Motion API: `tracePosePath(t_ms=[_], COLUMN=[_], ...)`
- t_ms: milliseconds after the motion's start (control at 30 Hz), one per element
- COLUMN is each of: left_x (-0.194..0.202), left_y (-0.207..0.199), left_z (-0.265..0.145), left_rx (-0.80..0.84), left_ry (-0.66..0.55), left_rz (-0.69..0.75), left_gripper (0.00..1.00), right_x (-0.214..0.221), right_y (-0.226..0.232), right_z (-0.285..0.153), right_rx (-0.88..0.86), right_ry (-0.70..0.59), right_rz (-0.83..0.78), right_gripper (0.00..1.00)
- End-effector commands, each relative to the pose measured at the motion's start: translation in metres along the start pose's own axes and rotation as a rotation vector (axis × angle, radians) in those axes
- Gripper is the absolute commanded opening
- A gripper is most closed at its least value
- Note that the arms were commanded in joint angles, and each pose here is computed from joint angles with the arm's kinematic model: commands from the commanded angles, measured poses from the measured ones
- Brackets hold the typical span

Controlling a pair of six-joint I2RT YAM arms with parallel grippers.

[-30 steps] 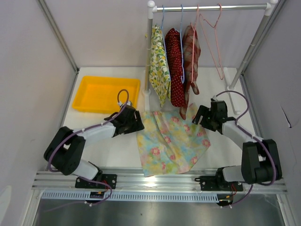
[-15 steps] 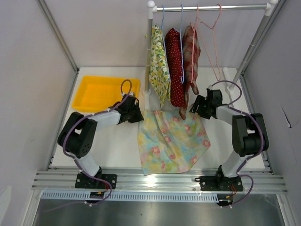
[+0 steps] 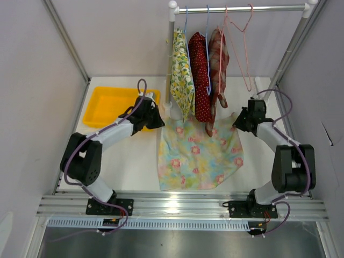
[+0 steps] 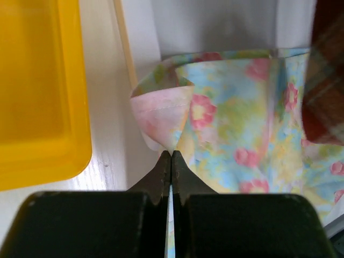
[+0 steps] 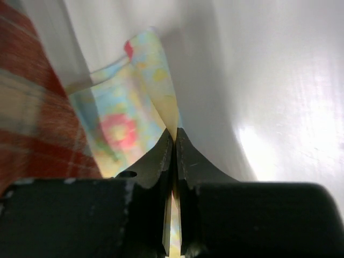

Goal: Place the skirt on the hanger

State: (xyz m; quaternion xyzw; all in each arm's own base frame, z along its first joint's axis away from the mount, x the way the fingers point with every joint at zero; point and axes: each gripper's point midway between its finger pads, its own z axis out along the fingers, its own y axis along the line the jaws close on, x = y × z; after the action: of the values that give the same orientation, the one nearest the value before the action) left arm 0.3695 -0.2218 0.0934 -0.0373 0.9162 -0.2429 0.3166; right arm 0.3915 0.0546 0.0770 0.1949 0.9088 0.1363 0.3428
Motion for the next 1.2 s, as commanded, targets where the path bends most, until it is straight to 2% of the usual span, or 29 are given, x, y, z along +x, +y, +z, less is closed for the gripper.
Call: tracePosePath(t_ms=[0,100,200,267,300,333,400,433,500,533,600,633,667,700,767,800,833,933,967,1167], left_x=[-0.061,-0.070,-0.076,-0.078,-0.076,-0.078,-0.078,-0.080,-0.079,-0.082,-0.082,-0.083,-0.082,-0.083,-0.088,-0.087,-0.089,-0.078,-0.082,-0.026], left_y=[-0.024,-0.017,-0.011,-0.007,-0.004,-0.002,0.007,0.011,0.016,0.017,0.014,0.012,0.010,0.007,-0.001,-0.002,-0.007,-0.008,-0.016,-0.029], left_z=[-0.043,-0.049,-0.042,-0.037,-0.030,-0.027,-0.020,-0.019,-0.014,-0.014,-0.016,-0.018,-0.020,-0.023,-0.037,-0.042,-0.052,-0.065,-0.079,-0.098], left_rx=[0.022,-0.013,-0.031,-0.042,-0.053,-0.061,-0.089,-0.097,-0.101,-0.099,-0.079,-0.065,-0.055,-0.040,-0.008,-0.005,0.009,0.025,0.048,0.095], left_ry=[-0.180,-0.194,-0.182,-0.173,-0.157,-0.158,-0.154,-0.154,-0.144,-0.151,-0.153,-0.162,-0.165,-0.173,-0.202,-0.204,-0.220,-0.211,-0.241,-0.215], left_rz=[0.076,0.071,0.051,0.041,0.038,0.037,0.027,0.017,0.004,0.002,0.015,0.021,0.024,0.031,0.055,0.061,0.069,0.079,0.069,0.063], left_gripper=[0.00,0.00,0.00,0.00,0.00,0.00,0.00,0.00,0.02,0.09,0.31,0.52,0.56,0.57,0.60,0.60,0.60,0.61,0.61,0.60], right_x=[-0.037,-0.054,-0.064,-0.060,-0.066,-0.066,-0.063,-0.060,-0.055,-0.052,-0.041,-0.034,-0.027,-0.023,0.015,0.022,0.051,0.094,0.102,0.131], right_y=[-0.005,-0.005,-0.007,-0.011,-0.010,-0.005,-0.004,-0.004,-0.004,-0.005,-0.010,-0.011,-0.013,-0.007,-0.018,-0.014,-0.021,-0.021,-0.021,-0.044], right_z=[-0.041,-0.056,-0.052,-0.037,-0.033,-0.027,-0.017,-0.017,-0.024,-0.028,-0.045,-0.050,-0.055,-0.069,-0.074,-0.087,-0.087,-0.103,-0.107,-0.118], right_rx=[0.059,0.088,0.128,0.150,0.146,0.120,0.109,0.109,0.095,0.097,0.104,0.096,0.097,0.056,0.051,0.017,0.031,0.021,0.015,0.085], right_ry=[-0.149,-0.191,-0.178,-0.137,-0.140,-0.128,-0.086,-0.073,-0.076,-0.076,-0.068,-0.062,-0.058,-0.071,-0.011,-0.030,0.021,0.044,0.045,0.007], right_rz=[0.023,0.018,0.004,-0.009,-0.009,-0.012,-0.015,-0.014,-0.013,-0.016,-0.009,-0.004,0.011,0.021,0.052,0.078,0.083,0.119,0.130,0.188], right_gripper=[0.06,0.07,0.08,0.16,0.22,0.40,0.57,0.71,0.80,0.86,0.89,0.89,0.89,0.89,0.88,0.87,0.86,0.84,0.83,0.77])
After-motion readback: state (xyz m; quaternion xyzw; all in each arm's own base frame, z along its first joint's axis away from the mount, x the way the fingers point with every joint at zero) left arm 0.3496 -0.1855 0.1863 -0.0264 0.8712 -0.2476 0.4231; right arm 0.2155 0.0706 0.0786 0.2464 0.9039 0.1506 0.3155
